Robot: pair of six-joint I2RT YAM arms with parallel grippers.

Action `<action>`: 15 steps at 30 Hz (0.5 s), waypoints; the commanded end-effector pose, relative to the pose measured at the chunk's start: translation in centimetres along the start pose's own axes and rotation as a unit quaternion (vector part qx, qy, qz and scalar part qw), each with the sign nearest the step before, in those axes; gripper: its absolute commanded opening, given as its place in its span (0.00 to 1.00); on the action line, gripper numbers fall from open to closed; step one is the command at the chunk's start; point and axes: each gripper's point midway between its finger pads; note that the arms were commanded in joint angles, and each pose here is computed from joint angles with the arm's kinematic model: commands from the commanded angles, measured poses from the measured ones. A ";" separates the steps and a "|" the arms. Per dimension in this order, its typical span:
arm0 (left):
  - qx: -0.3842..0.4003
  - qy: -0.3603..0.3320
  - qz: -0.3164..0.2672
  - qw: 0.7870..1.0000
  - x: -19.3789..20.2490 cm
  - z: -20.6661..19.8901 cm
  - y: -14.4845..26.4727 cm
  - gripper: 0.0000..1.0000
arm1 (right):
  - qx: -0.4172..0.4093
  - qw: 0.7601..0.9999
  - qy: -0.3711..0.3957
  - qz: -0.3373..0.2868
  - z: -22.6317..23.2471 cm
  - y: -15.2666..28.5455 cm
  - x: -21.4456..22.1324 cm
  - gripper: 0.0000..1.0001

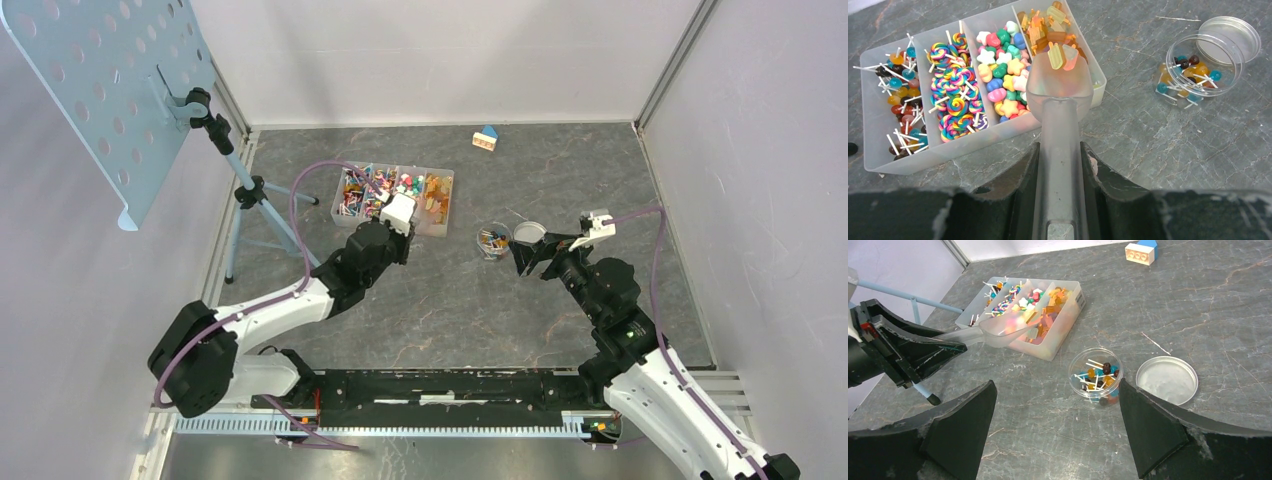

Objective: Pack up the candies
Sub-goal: Scoop the fake candies from the storage box.

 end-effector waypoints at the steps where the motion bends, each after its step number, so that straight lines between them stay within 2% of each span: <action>1: 0.005 -0.020 -0.066 0.998 -3.4 0.3 1.0 0.02 | -0.015 0.999 -0.005 -0.029 1.0 -0.2 -1.9 0.98; 15: 0.076 -0.036 -0.130 0.988 -6.8 -1.5 3.4 0.02 | -0.005 0.999 0.002 -0.040 0.8 0.0 -3.0 0.98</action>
Point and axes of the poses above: each gripper's point midway between its finger pads, its own y axis back along the fingers, its own z axis along the line the jaws close on, x = y × z, and after that the axes turned 5 degrees about -y, right-handed
